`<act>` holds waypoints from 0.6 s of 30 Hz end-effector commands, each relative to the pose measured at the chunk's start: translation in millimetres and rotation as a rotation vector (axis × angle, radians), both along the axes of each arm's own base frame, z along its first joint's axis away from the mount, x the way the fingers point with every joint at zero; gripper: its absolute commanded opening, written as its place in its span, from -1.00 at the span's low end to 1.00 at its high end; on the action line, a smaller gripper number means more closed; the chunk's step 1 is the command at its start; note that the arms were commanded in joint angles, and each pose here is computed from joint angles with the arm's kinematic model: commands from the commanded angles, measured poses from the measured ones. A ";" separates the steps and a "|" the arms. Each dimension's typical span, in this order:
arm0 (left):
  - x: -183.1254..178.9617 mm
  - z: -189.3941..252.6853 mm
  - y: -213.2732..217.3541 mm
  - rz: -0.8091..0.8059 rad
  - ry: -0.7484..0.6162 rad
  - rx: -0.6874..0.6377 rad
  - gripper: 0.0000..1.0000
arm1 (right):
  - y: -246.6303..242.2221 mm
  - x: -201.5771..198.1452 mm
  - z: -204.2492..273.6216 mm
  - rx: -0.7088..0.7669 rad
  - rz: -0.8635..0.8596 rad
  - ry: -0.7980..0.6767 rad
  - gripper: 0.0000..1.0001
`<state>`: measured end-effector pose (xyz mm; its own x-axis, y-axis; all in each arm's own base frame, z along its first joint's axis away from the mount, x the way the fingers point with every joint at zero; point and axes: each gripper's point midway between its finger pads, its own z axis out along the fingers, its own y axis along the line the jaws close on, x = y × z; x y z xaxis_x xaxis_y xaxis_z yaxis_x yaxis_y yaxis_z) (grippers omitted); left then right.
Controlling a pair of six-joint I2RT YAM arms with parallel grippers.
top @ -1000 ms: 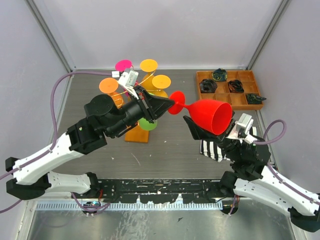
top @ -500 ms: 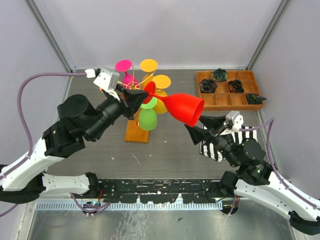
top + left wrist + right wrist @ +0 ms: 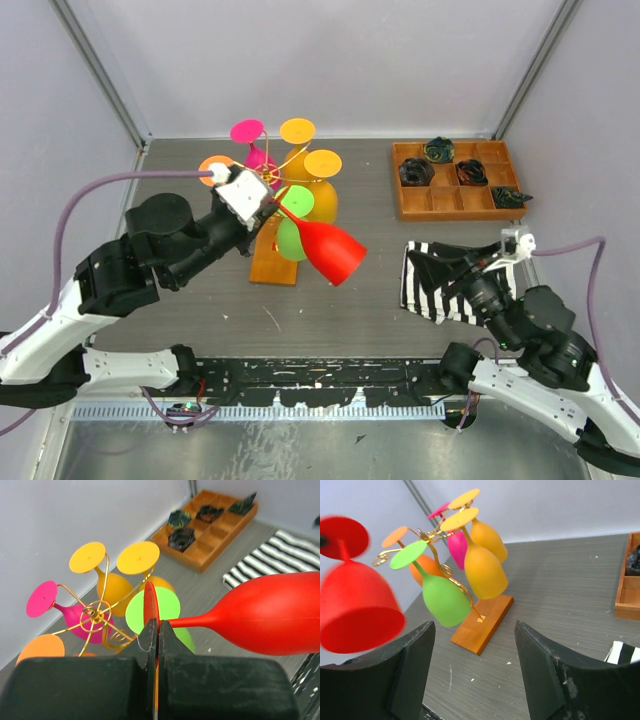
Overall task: Place the wine glass upside down on the wine glass rack
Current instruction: Pick up the wine glass at the center of the board.
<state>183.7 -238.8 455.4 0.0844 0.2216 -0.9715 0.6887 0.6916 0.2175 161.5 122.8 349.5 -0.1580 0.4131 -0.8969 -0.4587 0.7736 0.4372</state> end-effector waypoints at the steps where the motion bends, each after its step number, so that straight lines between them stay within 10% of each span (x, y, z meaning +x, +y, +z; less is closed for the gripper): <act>1: 0.9 -26.3 -2.7 -0.048 -0.060 0.177 -1.00 | -3.1 -20.7 21.4 0.049 0.087 -0.006 0.42; 18: -33.6 -39.7 -73.6 -0.272 -0.157 0.281 -1.00 | 100.0 -66.8 47.2 -0.100 0.639 0.087 0.31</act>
<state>150.3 -307.9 389.8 0.2632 0.4817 -0.8359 0.8056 0.3669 0.4651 116.1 205.7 386.5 -0.3881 0.1495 -0.9094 -0.7431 0.5330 0.4047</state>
